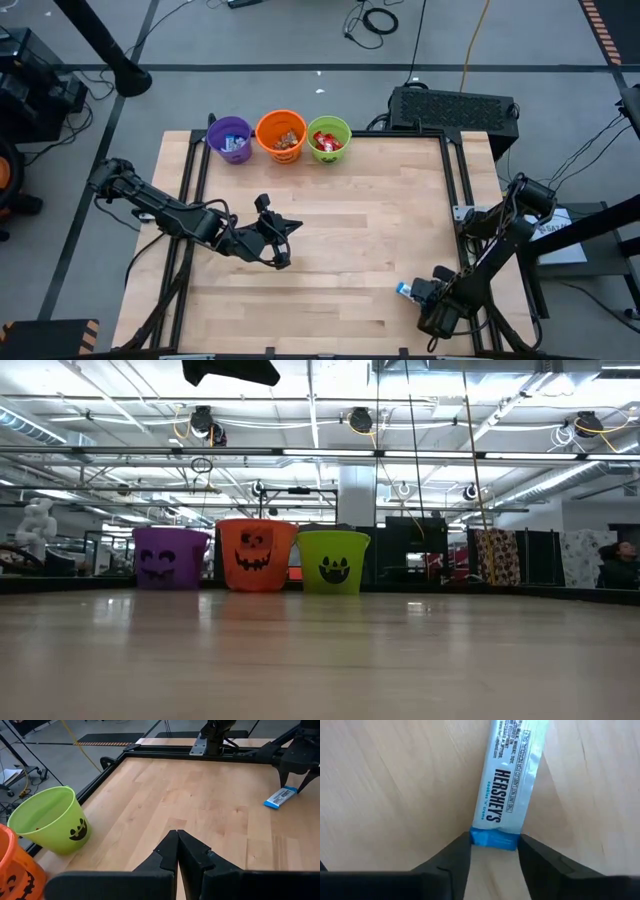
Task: Sort candy by brand, put in halloween buckets
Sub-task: Put the white chocolate bar into the violet bucket
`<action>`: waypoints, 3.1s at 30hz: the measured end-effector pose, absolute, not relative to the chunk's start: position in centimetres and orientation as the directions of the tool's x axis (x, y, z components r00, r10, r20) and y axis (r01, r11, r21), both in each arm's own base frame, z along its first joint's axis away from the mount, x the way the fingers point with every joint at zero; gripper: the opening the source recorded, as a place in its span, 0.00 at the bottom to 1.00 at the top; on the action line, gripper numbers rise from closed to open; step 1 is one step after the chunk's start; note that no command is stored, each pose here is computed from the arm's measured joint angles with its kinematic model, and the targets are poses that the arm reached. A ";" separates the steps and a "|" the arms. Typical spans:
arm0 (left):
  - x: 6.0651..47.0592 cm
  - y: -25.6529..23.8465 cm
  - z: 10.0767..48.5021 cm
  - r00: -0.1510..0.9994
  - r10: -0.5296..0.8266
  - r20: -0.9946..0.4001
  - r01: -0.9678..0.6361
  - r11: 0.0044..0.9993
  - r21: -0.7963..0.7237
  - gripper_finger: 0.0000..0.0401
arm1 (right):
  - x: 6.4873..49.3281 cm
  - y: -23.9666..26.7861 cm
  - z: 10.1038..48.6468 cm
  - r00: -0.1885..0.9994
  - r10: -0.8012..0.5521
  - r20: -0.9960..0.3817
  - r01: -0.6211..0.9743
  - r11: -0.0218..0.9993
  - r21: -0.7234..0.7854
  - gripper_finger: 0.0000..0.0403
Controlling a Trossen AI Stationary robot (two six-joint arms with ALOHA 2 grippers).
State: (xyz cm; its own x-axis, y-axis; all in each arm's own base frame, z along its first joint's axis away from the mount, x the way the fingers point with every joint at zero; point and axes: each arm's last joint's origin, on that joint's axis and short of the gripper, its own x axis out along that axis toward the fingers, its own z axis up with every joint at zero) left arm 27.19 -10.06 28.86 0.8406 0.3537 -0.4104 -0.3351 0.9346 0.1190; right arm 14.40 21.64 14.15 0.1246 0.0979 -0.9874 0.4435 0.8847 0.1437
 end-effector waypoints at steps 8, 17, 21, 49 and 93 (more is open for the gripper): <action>27.2 -10.1 28.9 0.841 0.354 -0.410 -0.335 0.935 0.119 0.03 | 14.4 21.4 13.9 0.150 0.081 -0.985 0.462 0.876 0.142 0.17; 27.2 -10.1 28.9 0.840 0.354 -0.411 -0.335 0.935 0.120 0.03 | 14.4 21.4 13.8 0.170 0.080 -0.982 0.416 0.898 0.145 0.01; 27.2 -10.1 28.8 0.839 0.354 -0.413 -0.334 0.934 0.123 0.03 | 14.5 21.4 14.6 0.154 0.035 -0.987 0.398 0.913 0.094 0.00; 27.0 -9.9 28.6 0.825 0.371 -0.425 -0.341 0.928 0.148 0.03 | 15.3 22.9 13.2 0.242 -0.185 -0.952 0.011 0.982 -0.188 0.25; 29.7 -11.9 31.0 0.987 0.047 -0.156 -0.025 0.990 0.142 0.41 | 15.9 19.7 34.0 0.893 -0.095 -0.439 -0.172 0.830 -0.531 0.00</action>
State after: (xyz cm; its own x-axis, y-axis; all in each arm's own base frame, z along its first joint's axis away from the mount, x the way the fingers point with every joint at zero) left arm 29.70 -11.88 31.03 0.9867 0.0474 -0.1556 -0.0252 0.9896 0.1419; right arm 15.94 19.72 34.00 0.8934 -0.0955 -0.4389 -0.1721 0.8298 -0.5309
